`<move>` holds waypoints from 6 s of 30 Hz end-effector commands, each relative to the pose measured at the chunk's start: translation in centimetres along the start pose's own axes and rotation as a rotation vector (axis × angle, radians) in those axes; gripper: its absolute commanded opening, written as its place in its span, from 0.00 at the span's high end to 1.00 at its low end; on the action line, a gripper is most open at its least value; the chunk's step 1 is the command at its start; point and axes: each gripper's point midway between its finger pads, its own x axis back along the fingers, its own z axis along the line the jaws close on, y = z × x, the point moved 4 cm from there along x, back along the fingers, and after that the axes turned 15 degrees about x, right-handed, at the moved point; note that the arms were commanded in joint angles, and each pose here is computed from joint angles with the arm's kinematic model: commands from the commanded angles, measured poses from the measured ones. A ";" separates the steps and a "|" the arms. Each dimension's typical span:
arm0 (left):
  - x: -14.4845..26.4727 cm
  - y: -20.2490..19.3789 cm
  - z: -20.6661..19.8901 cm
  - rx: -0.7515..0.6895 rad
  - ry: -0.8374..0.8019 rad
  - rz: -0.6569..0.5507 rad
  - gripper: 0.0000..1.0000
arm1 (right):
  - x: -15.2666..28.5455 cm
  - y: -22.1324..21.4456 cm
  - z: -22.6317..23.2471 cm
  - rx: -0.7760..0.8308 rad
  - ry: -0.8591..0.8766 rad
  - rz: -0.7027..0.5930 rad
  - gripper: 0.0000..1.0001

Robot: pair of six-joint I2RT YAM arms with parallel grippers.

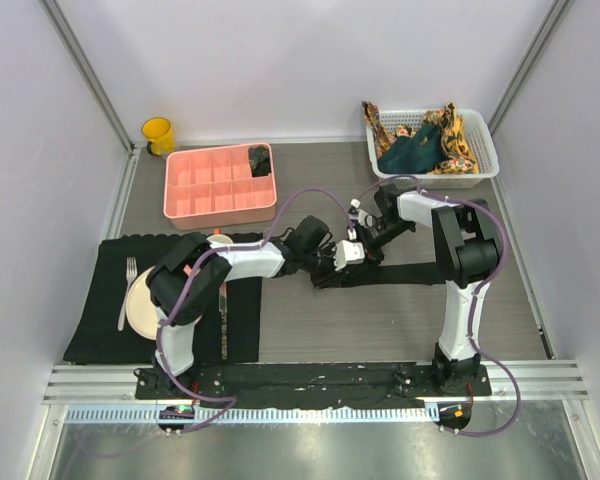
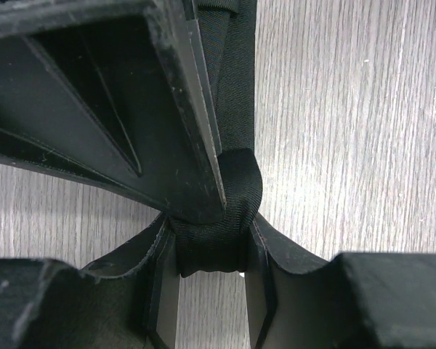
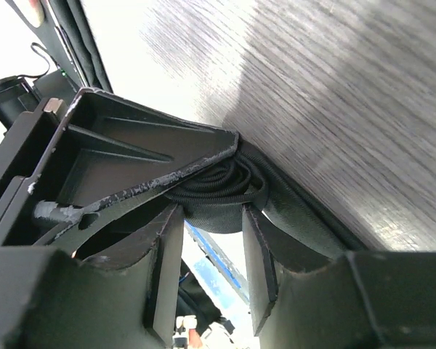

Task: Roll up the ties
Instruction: Roll the tie at the center of the board.

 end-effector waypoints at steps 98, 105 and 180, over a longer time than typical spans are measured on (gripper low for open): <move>0.3 2.9 -1.4 0.023 -0.051 -0.153 0.22 | -0.9 -4.6 -9.7 -0.139 -0.280 0.077 0.99; -1.5 3.7 -1.1 -0.050 -0.073 -0.199 0.23 | -0.9 -4.2 -9.7 -0.156 -0.273 0.077 0.99; -0.3 -6.4 -0.6 0.103 0.047 0.236 0.73 | -3.8 0.5 -0.1 -0.010 -0.017 -0.135 0.60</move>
